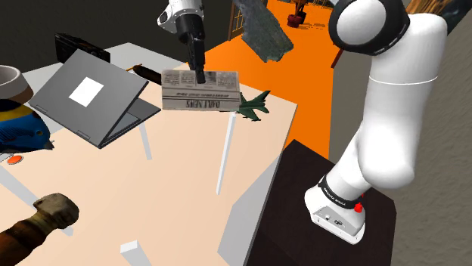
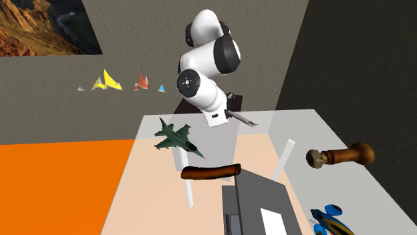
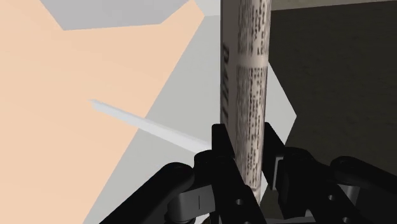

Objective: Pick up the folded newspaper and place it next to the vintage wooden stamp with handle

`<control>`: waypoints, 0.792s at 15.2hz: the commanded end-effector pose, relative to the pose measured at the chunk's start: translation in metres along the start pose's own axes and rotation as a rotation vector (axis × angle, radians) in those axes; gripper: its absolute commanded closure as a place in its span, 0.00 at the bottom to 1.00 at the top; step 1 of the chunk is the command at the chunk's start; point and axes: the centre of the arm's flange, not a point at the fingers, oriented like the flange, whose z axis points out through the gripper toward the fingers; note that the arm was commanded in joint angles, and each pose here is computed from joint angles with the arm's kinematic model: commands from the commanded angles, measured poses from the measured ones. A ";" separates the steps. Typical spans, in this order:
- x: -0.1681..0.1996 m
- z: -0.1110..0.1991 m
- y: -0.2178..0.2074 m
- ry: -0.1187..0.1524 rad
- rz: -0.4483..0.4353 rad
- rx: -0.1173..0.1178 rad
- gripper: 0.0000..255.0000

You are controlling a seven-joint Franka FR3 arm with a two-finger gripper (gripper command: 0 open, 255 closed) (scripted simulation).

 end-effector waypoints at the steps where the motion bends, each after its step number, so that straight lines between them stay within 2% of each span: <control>1: 0.010 0.017 -0.019 0.000 0.002 0.000 1.00; 12: 0.077 0.105 -0.114 0.000 0.002 0.000 1.00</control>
